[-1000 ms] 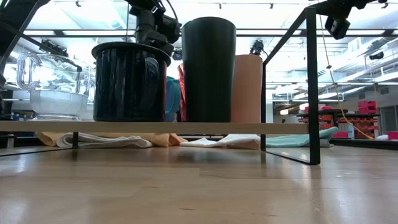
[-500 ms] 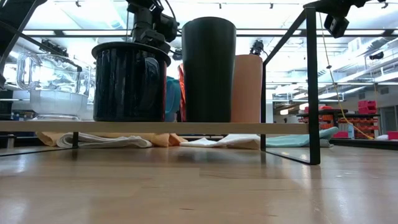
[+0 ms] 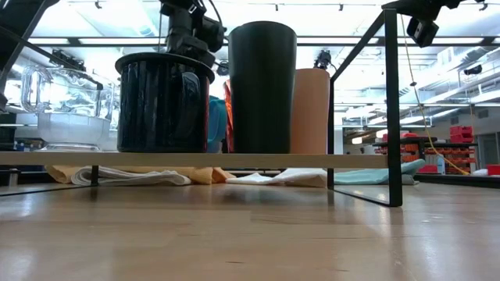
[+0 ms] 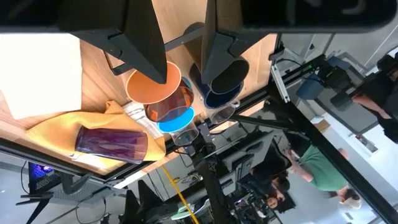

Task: Stack small to large cups/mugs on shelf
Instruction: Put the purple cup on the shelf

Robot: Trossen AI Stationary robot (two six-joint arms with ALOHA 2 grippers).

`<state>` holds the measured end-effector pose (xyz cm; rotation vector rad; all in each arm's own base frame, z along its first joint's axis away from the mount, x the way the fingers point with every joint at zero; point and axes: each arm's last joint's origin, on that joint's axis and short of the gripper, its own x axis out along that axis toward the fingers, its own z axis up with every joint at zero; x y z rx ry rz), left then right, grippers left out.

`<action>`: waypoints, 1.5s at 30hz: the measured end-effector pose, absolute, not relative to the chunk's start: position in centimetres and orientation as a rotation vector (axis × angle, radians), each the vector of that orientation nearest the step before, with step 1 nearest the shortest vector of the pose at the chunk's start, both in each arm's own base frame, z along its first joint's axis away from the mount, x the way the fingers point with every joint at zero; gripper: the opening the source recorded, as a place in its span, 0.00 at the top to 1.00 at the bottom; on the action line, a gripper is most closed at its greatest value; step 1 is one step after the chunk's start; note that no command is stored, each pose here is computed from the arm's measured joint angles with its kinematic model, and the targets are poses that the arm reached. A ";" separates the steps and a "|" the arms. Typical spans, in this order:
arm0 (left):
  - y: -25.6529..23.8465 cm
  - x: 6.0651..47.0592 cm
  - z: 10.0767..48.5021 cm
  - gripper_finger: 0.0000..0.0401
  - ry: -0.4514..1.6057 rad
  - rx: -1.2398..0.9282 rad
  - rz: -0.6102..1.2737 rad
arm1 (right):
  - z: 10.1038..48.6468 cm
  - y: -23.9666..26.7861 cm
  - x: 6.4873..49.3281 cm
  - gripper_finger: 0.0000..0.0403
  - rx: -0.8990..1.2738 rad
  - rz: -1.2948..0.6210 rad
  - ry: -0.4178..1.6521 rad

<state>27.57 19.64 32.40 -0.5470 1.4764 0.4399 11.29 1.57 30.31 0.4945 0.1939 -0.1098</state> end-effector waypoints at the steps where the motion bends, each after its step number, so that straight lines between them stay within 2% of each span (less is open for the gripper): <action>1: 19.5 27.7 32.4 0.35 1.478 -0.541 0.435 | 30.3 1.6 11.3 0.73 0.494 -0.110 0.194; 9: 19.5 27.6 32.4 0.40 1.472 -0.585 0.517 | 30.3 1.6 11.3 0.73 0.497 -0.110 0.194; 22: 18.6 27.8 33.0 0.57 1.382 -0.838 0.760 | 30.3 1.6 11.3 0.73 0.489 -0.109 0.195; 25: 19.0 27.4 33.1 0.60 1.373 -0.840 0.761 | 30.3 1.6 11.3 0.73 0.481 -0.108 0.198; 35: 20.4 22.5 36.7 0.54 1.226 -0.862 0.831 | 30.3 1.2 12.5 0.73 0.384 -0.069 0.238; 40: 19.9 21.5 37.8 0.52 1.183 -0.853 0.836 | 33.5 -1.2 15.3 0.73 0.328 -0.071 0.174; 45: 19.4 21.5 38.2 0.51 1.177 -0.835 0.821 | 34.8 -6.0 19.8 0.73 0.319 -0.003 0.268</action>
